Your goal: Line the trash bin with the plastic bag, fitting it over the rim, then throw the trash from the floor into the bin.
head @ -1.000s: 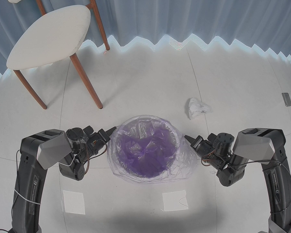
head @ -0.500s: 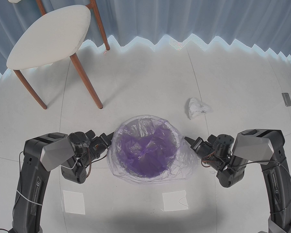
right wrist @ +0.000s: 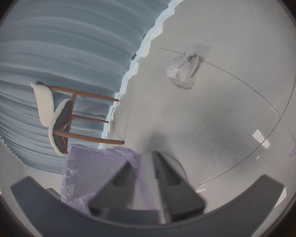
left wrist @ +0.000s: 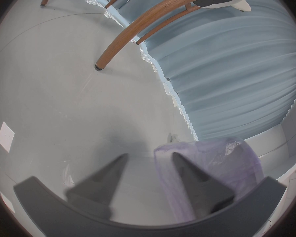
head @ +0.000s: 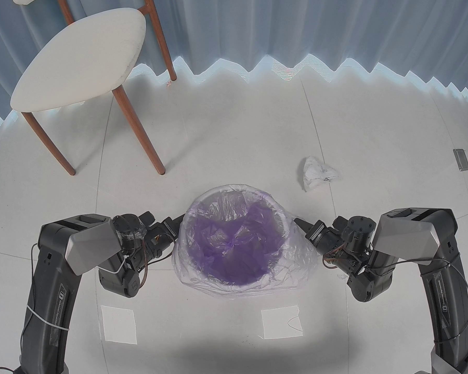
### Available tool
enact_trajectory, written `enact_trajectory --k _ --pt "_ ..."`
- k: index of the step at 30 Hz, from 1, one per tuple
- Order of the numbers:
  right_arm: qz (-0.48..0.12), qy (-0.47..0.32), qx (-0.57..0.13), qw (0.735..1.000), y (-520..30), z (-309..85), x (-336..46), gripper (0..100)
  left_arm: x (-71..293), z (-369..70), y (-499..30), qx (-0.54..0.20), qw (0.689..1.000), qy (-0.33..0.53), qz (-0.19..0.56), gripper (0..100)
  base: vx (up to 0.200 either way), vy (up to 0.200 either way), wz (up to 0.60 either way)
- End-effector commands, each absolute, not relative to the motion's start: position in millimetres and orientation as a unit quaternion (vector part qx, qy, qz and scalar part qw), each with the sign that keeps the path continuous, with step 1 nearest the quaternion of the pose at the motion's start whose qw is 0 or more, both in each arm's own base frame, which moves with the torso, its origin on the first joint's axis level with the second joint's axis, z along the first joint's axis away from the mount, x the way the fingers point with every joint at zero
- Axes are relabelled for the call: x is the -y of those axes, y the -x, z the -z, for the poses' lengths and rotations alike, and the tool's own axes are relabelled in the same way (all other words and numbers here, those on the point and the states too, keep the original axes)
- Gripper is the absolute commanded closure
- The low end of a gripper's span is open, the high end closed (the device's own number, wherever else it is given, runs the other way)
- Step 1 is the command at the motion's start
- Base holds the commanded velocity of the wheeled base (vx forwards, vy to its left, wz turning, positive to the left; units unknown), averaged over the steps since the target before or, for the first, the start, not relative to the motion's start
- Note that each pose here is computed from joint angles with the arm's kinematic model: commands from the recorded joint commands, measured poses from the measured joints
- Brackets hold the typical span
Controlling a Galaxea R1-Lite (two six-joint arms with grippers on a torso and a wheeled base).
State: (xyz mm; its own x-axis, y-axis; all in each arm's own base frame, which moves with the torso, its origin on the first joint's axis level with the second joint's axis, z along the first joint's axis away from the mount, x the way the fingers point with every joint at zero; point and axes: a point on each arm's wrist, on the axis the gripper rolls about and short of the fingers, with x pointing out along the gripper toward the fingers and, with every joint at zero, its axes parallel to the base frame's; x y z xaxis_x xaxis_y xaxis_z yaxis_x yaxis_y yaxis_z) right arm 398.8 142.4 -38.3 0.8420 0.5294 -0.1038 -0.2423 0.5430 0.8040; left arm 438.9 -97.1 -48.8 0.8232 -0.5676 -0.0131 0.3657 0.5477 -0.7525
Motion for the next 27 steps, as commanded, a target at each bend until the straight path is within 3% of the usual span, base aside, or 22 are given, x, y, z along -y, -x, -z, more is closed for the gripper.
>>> enact_trajectory --k 1,16,22,27 --pt "-0.229 -0.424 -0.158 0.862 -398.4 35.1 -141.8 0 98.8 45.4 -437.7 -0.127 0.870 0.394 0.268 0 0.000 0.000 0.00" --pt "-0.223 -0.424 -0.164 0.862 -379.4 12.7 -129.6 0 98.7 11.5 -415.2 -0.128 0.873 0.396 0.255 0 0.000 0.000 0.00" --pt "-0.217 -0.412 -0.160 0.871 -373.9 2.4 -114.3 0 86.2 -18.5 -400.0 -0.114 0.878 0.395 0.244 0 0.000 0.000 0.00" --pt "-0.243 -0.409 -0.192 0.858 -352.3 -11.0 -100.4 0 69.2 -52.0 -384.8 -0.087 0.888 0.384 0.238 0 0.000 0.000 0.00"
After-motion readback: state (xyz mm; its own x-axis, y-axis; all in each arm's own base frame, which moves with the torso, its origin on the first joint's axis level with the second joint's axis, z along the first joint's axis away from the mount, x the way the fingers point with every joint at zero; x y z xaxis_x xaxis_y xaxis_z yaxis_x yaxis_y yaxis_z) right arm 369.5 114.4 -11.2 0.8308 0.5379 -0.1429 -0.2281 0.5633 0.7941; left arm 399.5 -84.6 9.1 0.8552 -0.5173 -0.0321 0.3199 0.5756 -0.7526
